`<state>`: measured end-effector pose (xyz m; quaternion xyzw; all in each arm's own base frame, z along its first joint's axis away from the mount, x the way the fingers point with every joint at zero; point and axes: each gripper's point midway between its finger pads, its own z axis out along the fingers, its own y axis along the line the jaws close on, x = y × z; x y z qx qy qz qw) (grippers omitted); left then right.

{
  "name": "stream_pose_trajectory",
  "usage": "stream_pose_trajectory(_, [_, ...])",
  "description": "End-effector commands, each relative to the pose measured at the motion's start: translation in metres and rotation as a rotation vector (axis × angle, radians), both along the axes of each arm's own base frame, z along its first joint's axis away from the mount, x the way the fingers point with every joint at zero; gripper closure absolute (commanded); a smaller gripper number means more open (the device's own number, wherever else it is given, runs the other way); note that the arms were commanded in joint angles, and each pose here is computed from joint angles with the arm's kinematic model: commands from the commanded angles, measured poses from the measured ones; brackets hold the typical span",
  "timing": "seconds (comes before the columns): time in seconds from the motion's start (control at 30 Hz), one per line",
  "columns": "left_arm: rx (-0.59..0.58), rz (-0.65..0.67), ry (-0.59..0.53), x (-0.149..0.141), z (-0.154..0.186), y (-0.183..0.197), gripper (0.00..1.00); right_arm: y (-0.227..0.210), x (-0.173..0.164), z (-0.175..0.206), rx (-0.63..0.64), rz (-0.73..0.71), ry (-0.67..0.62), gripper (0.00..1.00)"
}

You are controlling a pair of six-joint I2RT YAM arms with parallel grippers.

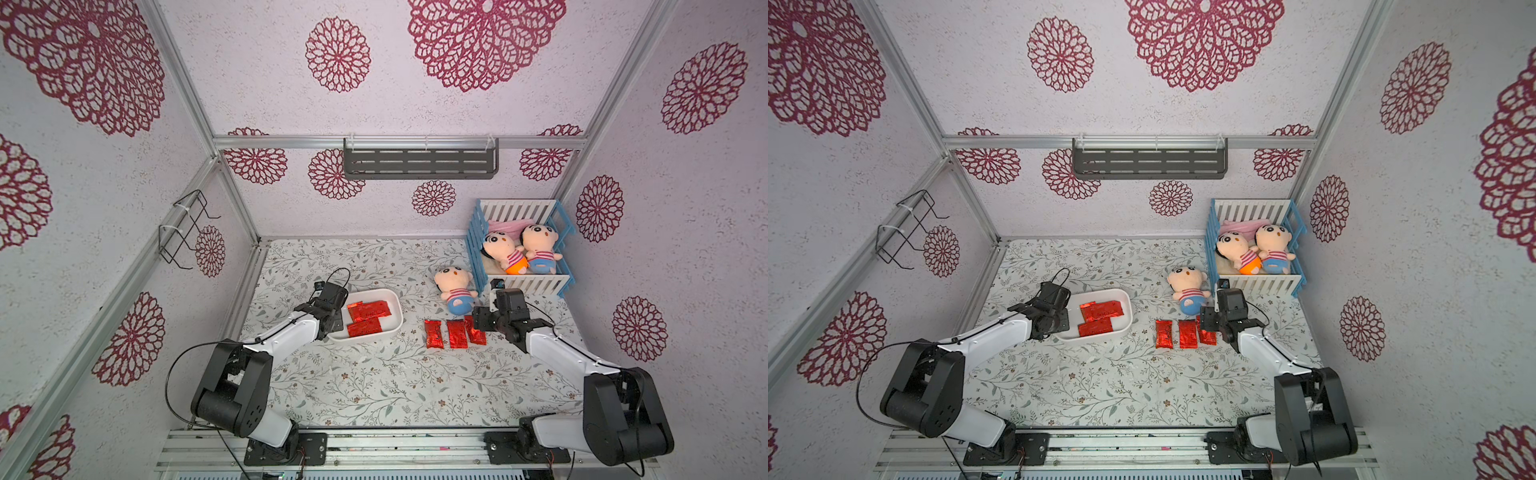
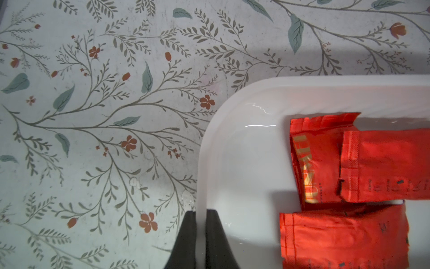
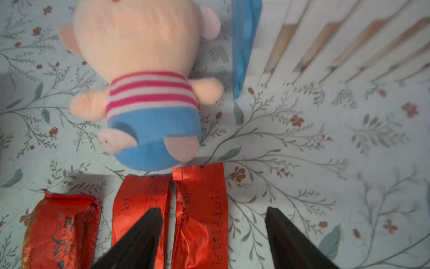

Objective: Take the tea bags out of the storage box
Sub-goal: Place the tea bag at the center of the board.

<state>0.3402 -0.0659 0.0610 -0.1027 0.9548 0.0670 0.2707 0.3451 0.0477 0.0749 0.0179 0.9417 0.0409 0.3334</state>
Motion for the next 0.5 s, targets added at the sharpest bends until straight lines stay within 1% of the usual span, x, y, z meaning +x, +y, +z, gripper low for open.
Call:
stream_pose_trajectory(0.0, [0.048,-0.019,0.100,-0.019,-0.021,0.004,1.00,0.002,0.004,-0.008,0.065,-0.063,0.048,0.24])
stream_pose_trajectory(0.17, [0.049,-0.019,0.098,-0.019,-0.020,0.004,1.00,-0.009,0.007,-0.026,0.054,-0.113,0.088,0.32])
stream_pose_trajectory(0.37, [0.049,-0.018,0.098,-0.019,-0.020,0.004,1.00,-0.008,0.009,-0.031,0.077,-0.100,0.097,0.32])
stream_pose_trajectory(0.47, [0.050,-0.018,0.097,-0.019,-0.020,0.004,1.00,-0.004,0.011,-0.030,0.091,-0.085,0.094,0.31])
